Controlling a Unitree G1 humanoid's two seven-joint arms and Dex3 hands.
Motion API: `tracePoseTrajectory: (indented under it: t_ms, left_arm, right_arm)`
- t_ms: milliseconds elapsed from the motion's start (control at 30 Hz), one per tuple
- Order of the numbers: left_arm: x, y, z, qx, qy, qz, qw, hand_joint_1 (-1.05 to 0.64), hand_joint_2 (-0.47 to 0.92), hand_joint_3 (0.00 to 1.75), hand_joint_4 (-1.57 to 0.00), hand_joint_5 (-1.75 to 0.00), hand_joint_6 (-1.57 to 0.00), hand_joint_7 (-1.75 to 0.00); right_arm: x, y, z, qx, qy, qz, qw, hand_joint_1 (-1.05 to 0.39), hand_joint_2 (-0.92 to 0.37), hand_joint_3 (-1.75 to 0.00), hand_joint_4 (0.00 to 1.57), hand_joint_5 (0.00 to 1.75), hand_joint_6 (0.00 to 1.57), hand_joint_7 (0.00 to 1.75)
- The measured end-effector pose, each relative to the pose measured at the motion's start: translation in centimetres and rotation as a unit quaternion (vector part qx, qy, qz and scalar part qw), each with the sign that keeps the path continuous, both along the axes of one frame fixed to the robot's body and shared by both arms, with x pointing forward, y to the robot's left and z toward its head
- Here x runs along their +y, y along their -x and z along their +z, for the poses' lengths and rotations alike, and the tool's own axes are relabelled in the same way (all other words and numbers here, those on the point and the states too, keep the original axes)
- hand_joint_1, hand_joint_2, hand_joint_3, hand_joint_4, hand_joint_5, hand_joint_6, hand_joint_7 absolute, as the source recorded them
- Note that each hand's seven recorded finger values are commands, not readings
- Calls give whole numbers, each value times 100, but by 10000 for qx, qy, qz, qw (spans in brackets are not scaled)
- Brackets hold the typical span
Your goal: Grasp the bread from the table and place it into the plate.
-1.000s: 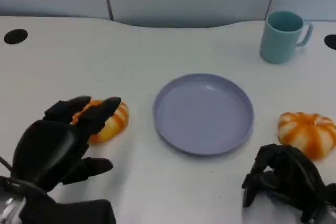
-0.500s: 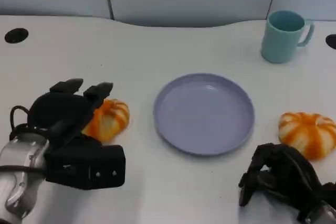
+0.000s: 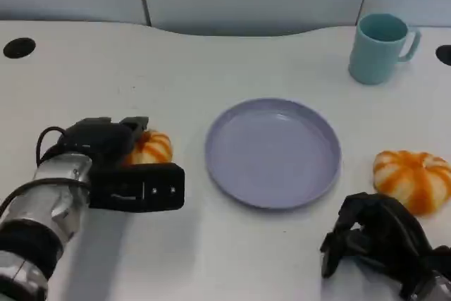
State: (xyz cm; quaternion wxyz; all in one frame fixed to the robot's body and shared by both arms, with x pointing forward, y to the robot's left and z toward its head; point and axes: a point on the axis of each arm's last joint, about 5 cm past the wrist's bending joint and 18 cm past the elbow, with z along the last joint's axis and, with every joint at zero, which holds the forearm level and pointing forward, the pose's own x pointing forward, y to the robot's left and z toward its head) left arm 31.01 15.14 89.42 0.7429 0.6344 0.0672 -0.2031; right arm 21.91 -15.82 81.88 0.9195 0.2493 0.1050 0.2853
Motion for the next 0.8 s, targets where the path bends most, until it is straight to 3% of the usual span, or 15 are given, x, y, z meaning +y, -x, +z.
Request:
tracePoseTrajectory:
  t_ms: [333,467,633,733,767,800]
  left_arm:
    - [5,-57,-53,487,185,61,9986,-44,81,0,-11,-5,-17,-5]
    - [11,-57,-64,665,401,120,9969,-39,80,0,-22,-10,-27,-8]
    - [-6,-49,-80,590,377,67,9975,-24,86,2,-46,-17,-50,-9]
    - [-18,-37,-97,369,377,15,9986,-23,91,10,-69,-30,-68,-10]
    - [-20,-32,-105,287,367,3,9989,-27,92,12,-81,-50,-87,-16]
    - [-22,-23,-118,168,341,-2,9993,-29,92,12,-82,-83,-101,-19]
  right_arm:
    - [-7,12,5,38,-3,-13,10000,-105,-49,0,157,70,157,47]
    - [-11,23,2,36,-8,-12,10000,-105,-51,-1,157,69,157,46]
    - [-15,34,-4,17,-12,2,10000,-105,-51,-1,157,70,157,46]
    - [-17,40,-6,21,-11,-7,10000,-105,-51,-1,157,70,157,46]
    - [-18,43,-7,21,-10,-11,10000,-105,-51,-1,157,70,157,46]
    - [-19,46,-8,23,-11,-13,10000,-105,-51,-1,157,70,157,46]
